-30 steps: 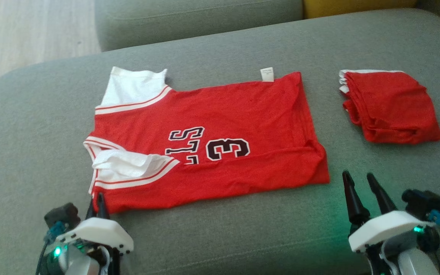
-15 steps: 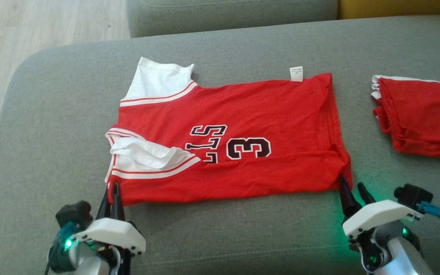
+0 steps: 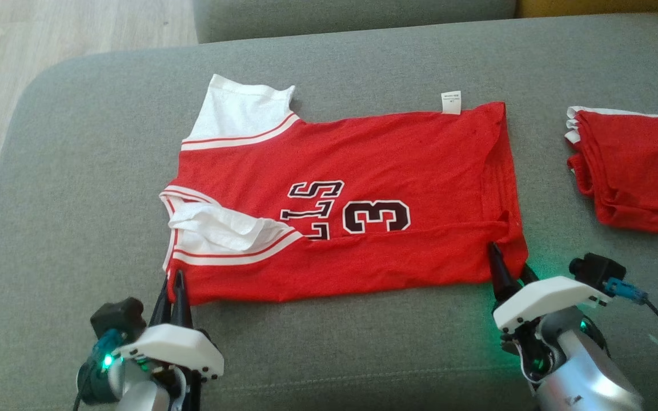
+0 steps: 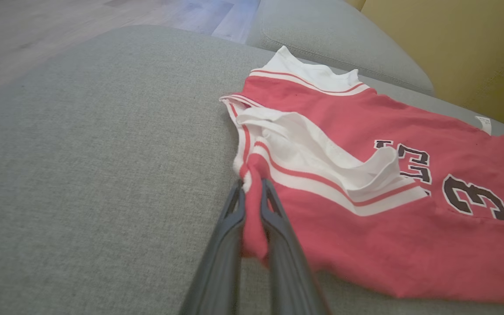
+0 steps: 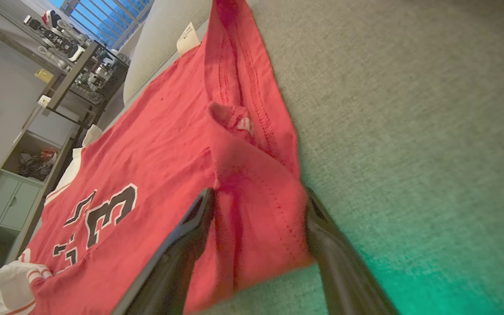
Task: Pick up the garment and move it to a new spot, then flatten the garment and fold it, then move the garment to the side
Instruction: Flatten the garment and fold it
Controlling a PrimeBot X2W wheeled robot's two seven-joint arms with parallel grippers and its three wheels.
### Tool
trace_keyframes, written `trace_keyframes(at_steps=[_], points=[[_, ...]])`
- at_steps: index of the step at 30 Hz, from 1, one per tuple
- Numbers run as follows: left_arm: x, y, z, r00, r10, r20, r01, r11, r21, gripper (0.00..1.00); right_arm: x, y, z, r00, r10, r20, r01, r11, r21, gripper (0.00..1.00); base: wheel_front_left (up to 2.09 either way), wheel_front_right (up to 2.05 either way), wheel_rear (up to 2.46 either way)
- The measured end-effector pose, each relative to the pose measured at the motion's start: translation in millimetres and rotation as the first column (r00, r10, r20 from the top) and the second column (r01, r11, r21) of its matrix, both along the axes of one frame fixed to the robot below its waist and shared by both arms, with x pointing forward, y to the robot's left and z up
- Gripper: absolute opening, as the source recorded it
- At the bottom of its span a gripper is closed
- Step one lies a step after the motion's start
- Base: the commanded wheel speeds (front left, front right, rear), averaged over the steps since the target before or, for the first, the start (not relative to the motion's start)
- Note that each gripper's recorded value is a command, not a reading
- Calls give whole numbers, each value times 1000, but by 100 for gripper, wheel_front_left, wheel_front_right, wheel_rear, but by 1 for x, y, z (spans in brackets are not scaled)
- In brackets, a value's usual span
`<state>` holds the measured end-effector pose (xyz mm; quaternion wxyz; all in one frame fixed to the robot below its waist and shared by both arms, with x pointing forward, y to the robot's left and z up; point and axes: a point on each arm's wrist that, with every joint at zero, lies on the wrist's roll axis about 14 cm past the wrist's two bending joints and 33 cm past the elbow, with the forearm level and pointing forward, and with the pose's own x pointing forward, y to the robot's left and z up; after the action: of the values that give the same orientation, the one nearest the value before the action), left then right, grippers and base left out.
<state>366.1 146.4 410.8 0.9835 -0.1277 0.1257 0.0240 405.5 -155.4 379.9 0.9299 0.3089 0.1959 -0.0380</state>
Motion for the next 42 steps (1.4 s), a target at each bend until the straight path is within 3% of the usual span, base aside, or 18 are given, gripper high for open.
trace_keyframes(at_steps=[1, 16, 25, 35, 36, 37, 38, 39, 40, 41, 42], points=[[0, 0, 0, 1000, -1, 0, 1, 1000, 0, 0, 1, 1, 0, 1000, 4, 2, -4, 1000, -6, 0, 0, 0, 0], [-9, -6, 8, 999, -46, 23, 46, 998, 35, 0, -10, -15, 14, 999, -11, 44, 14, 997, -79, 0, 0, 0, 0], [-43, -2, -11, 996, -72, -55, 75, 996, 56, 0, -51, -30, -3, 1000, -23, -15, 21, 994, -104, 0, 0, 0, 0], [-67, -6, -25, 985, -107, -132, 116, 991, 63, 0, -73, -39, -4, 999, 4, -49, -11, 990, -141, 0, 0, 0, 0], [-67, -5, -24, 986, -103, -130, 113, 992, 64, 7, -75, -39, -2, 999, 10, -51, -17, 990, -143, 0, 0, 0, 0], [-67, -5, -23, 987, -101, -128, 110, 992, 66, 26, -76, -39, -1, 999, 14, -51, -22, 990, -143, 0, 0, 0, 0], [-66, -5, -23, 987, -98, -126, 107, 992, 67, 42, -77, -40, 2, 999, 17, -50, -24, 989, -144, 9, 0, 0, 0], [-66, -5, -23, 987, -98, -126, 107, 992, 67, 62, -77, -40, 2, 999, 17, -50, -24, 989, -144, 49, 0, 0, 0], [-66, -4, -23, 988, -93, -126, 103, 992, 70, 91, -77, -41, 5, 999, 17, -44, -23, 989, -144, 100, 0, 0, 0], [-66, -3, -23, 988, -89, -127, 99, 992, 72, 100, -77, -42, 7, 999, 18, -41, -23, 990, -139, 100, 0, 0, 0], [-67, -3, -23, 988, -88, -131, 98, 992, 74, 100, -78, -41, 9, 999, 20, -40, -26, 991, -132, 100, 0, 0, 0]])
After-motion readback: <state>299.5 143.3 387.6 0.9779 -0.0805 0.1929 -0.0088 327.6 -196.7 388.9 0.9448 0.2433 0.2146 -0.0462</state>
